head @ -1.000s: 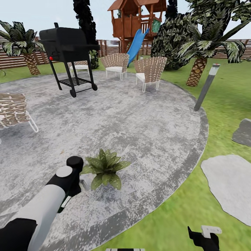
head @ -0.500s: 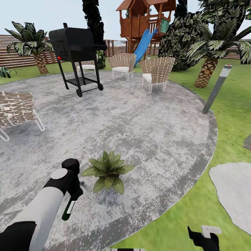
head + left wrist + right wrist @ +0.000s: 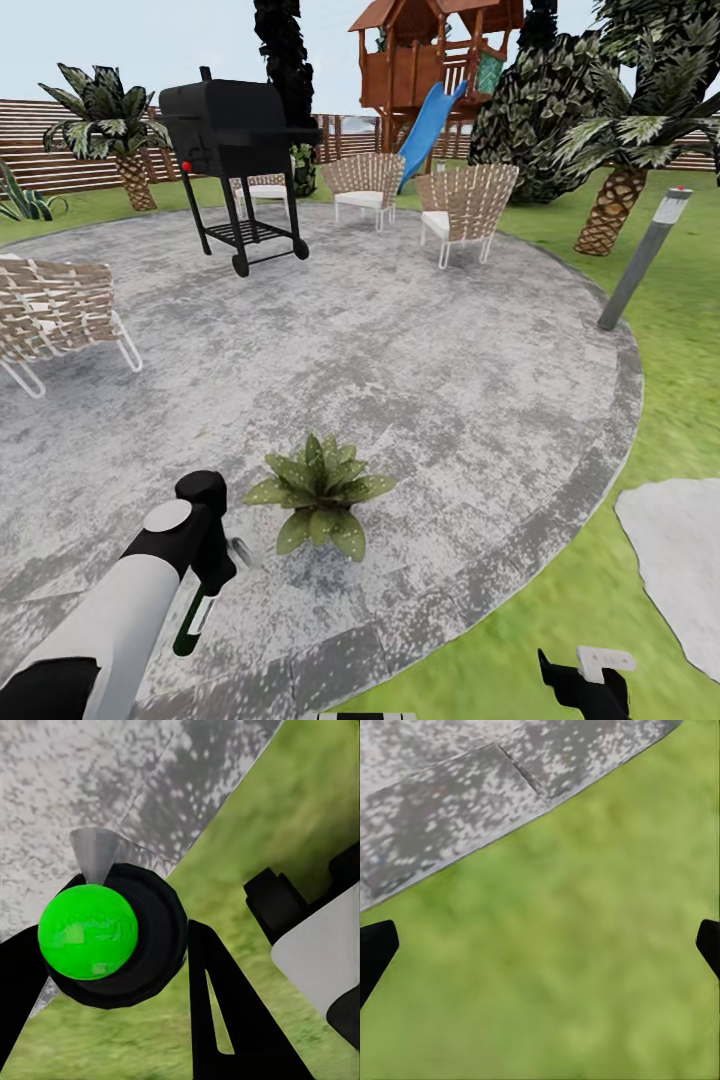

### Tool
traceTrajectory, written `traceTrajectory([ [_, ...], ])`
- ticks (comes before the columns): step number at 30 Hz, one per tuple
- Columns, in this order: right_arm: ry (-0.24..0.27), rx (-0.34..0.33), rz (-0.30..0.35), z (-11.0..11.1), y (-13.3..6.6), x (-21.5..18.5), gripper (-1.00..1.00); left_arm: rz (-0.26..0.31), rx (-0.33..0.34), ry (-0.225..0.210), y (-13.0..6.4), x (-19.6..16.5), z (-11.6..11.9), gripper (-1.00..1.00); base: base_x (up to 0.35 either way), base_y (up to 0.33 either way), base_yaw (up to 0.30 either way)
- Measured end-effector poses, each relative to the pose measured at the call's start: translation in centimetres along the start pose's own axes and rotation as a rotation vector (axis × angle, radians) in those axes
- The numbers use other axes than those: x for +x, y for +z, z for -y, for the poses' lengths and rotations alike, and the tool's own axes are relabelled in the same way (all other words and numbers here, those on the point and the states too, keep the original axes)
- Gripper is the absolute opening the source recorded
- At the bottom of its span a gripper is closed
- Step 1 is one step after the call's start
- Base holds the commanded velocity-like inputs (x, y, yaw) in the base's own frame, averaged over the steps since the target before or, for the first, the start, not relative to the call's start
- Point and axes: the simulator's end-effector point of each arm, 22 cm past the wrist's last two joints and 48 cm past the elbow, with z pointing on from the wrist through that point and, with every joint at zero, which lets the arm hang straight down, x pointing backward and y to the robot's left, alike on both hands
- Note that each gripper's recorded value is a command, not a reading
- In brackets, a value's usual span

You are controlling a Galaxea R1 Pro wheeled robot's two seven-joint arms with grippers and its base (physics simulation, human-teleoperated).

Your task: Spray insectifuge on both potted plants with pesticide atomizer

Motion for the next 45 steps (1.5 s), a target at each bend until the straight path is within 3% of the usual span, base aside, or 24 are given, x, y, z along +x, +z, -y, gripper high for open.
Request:
traceTrajectory([
  [8,-0.001,-0.001,0.0,0.0,0.0,0.0,1.0,0.003,0.014,0.012,0.3,-0.6,1.0,-1.0,0.207,0.1,0.001],
  [11,-0.002,-0.001,-0.001,0.0,0.0,0.0,1.0,-0.027,0.023,0.013,2.0,0.8,1.6,-1.0,0.013,0.008,0.0],
  [15,-0.001,-0.001,-0.002,0.0,0.0,0.0,1.0,-0.052,-0.035,0.011,3.6,2.2,0.6,-1.0,0.002,0.001,0.0],
  [18,-0.001,-0.002,-0.001,-0.1,0.0,0.0,1.0,-0.031,-0.039,0.008,3.7,1.9,0.5,-1.0,0.0,0.0,0.0],
  [21,-0.001,-0.003,-0.001,-0.1,0.0,0.0,1.0,0.052,-0.015,0.006,2.7,1.1,-0.1,-1.0,0.0,0.0,0.0],
  [26,-0.001,-0.003,-0.003,-0.1,0.0,0.1,1.0,0.128,0.013,0.077,2.1,1.3,-1.2,-1.0,0.0,0.0,0.0],
  [32,-0.001,-0.003,-0.002,-0.1,0.0,0.1,1.0,0.132,0.039,0.102,2.4,0.0,0.6,-1.0,0.0,0.0,0.024],
  [36,0.001,-0.005,-0.001,-0.3,0.0,0.1,1.0,0.13,0.043,0.092,2.5,-0.4,1.1,-1.0,0.059,-0.019,0.225],
  [45,-0.002,0.0,0.0,0.0,0.0,0.0,1.0,0.125,0.032,0.093,2.4,-0.6,1.1,-1.0,0.155,-0.198,0.062],
])
